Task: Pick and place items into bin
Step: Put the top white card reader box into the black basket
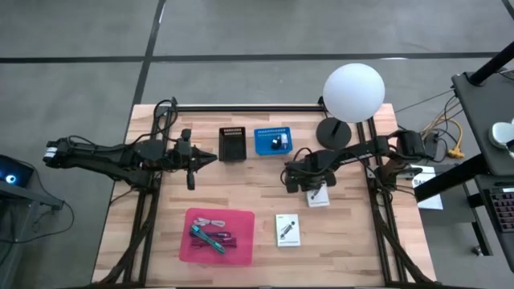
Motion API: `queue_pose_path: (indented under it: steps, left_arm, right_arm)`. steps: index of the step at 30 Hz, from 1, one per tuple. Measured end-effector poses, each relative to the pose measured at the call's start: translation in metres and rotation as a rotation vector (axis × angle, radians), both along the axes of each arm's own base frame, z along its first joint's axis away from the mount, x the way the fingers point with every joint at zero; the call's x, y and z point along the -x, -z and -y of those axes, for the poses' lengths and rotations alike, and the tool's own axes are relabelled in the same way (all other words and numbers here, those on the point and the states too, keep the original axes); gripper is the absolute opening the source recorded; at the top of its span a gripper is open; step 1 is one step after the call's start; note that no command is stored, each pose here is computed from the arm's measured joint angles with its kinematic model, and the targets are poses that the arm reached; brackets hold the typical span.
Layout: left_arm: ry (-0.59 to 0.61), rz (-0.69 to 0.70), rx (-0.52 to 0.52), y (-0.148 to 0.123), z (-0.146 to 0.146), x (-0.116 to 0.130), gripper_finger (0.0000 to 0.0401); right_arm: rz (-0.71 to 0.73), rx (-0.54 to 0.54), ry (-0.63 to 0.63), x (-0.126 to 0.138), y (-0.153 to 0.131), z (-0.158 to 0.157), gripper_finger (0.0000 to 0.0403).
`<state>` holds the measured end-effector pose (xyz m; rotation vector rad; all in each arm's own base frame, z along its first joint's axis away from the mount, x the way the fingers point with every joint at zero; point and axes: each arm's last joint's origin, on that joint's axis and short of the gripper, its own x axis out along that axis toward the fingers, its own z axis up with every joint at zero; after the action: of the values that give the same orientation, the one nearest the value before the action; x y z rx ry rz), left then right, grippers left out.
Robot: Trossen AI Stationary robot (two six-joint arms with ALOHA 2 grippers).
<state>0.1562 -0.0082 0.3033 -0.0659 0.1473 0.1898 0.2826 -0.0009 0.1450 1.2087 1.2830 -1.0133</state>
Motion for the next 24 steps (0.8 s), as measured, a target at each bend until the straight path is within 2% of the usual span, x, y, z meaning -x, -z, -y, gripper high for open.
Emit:
queue_pose_path:
  steps: [8,12,17,22,24]
  left_arm:
    - [-0.002,0.004,0.011,0.000,0.000,0.000,0.0005]
    - [-0.010,0.017,0.062,-0.001,0.000,0.000,0.0005]
    - [-0.022,0.058,0.159,-0.003,0.000,-0.001,0.0005]
    - [-0.027,0.120,0.244,-0.007,0.000,-0.002,0.0006]
    - [-0.022,0.161,0.281,-0.010,0.000,-0.003,0.0006]
  right_arm:
    - [0.256,0.045,-0.197,-0.026,-0.058,0.002,0.0013]
    - [0.440,0.156,-0.306,-0.035,-0.096,0.004,0.0013]
    - [0.892,0.376,-0.453,-0.046,-0.149,0.009,0.0009]
    - [1.251,0.618,-0.622,-0.041,-0.184,0.012,0.0009]
    - [1.442,0.691,-0.686,-0.039,-0.195,0.011,0.0009]
